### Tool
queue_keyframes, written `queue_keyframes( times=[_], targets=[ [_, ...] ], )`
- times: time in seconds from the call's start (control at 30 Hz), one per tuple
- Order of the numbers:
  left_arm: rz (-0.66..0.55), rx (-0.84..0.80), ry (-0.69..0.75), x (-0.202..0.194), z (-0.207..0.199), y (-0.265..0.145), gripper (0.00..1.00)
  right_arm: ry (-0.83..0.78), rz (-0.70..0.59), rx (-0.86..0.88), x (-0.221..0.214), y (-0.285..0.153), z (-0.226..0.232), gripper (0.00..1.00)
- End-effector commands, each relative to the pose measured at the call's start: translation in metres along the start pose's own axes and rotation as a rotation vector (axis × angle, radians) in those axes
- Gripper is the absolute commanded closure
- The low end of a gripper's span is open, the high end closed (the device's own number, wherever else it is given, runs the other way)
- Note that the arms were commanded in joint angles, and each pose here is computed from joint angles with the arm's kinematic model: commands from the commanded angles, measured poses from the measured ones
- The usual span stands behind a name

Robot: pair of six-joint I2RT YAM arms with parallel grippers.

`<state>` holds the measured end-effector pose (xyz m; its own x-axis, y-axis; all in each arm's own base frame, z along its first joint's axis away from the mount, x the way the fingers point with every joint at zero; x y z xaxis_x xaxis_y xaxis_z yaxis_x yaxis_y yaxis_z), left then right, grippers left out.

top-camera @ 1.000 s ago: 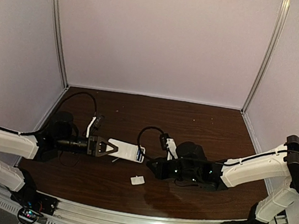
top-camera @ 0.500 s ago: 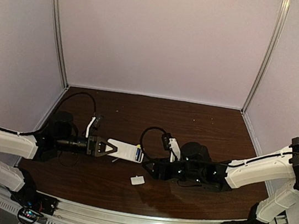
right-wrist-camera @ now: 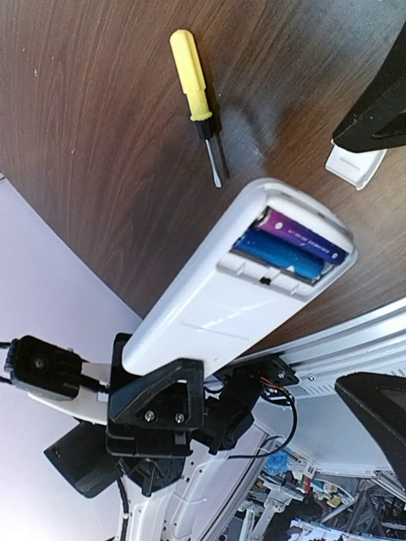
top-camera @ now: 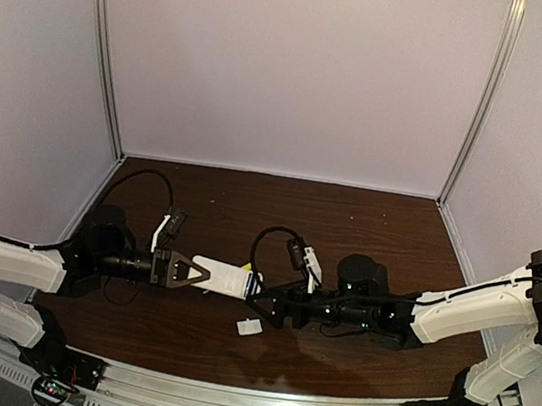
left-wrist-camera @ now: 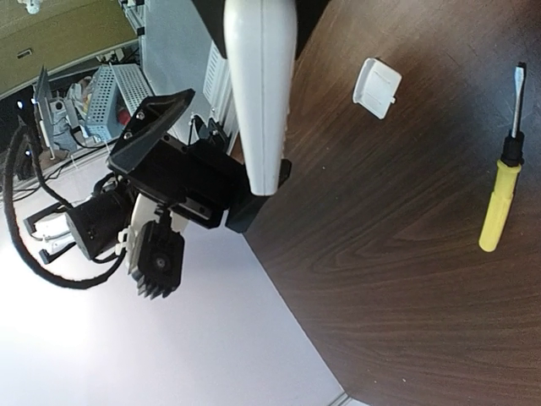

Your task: Unload the batteries from the remote control

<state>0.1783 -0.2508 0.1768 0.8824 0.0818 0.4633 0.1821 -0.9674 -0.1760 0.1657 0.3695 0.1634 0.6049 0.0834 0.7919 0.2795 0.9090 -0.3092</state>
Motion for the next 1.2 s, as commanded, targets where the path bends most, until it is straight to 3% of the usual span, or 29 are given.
queue_keyframes(
  times=[0.0,0.33,0.77,0.9,1.0,1.1,1.17],
  targets=[
    [0.004,-0.107,0.026,-0.004,-0.016,-0.007,1.00,-0.027,-0.023,0.123,0.010,0.003,0.020,0.11],
    [0.013,-0.179,0.025,-0.013,-0.025,-0.016,1.00,-0.040,0.003,0.256,0.012,0.023,0.038,0.22],
    [0.011,-0.177,0.024,-0.012,-0.025,-0.016,1.00,-0.038,-0.023,0.330,0.019,0.029,0.051,0.64],
    [0.016,-0.171,0.020,-0.012,-0.024,-0.014,1.00,-0.031,-0.022,0.332,0.017,0.030,0.050,0.83],
    [0.022,-0.161,0.024,-0.010,-0.022,-0.011,1.00,-0.024,-0.028,0.333,0.018,0.029,0.051,0.91],
    [0.037,-0.159,0.042,-0.009,-0.023,-0.009,0.88,-0.016,-0.029,0.316,0.019,0.028,0.049,1.00],
    [0.041,-0.154,0.053,-0.008,-0.024,-0.008,0.77,-0.008,-0.023,0.304,0.018,0.028,0.047,1.00]
  ],
)
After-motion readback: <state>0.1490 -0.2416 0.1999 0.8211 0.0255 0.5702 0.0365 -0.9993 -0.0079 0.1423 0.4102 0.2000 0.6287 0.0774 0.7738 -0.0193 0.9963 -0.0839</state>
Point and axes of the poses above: each gripper's point midway between its finger pads, its own y axis out along the fingers, its own z axis along the line the jaws close on, x = y × z, the point moved 4 cm from there along -y, back along the fingers, and after that the axes turned 7 degrees about -y, right-handed, at the moved point
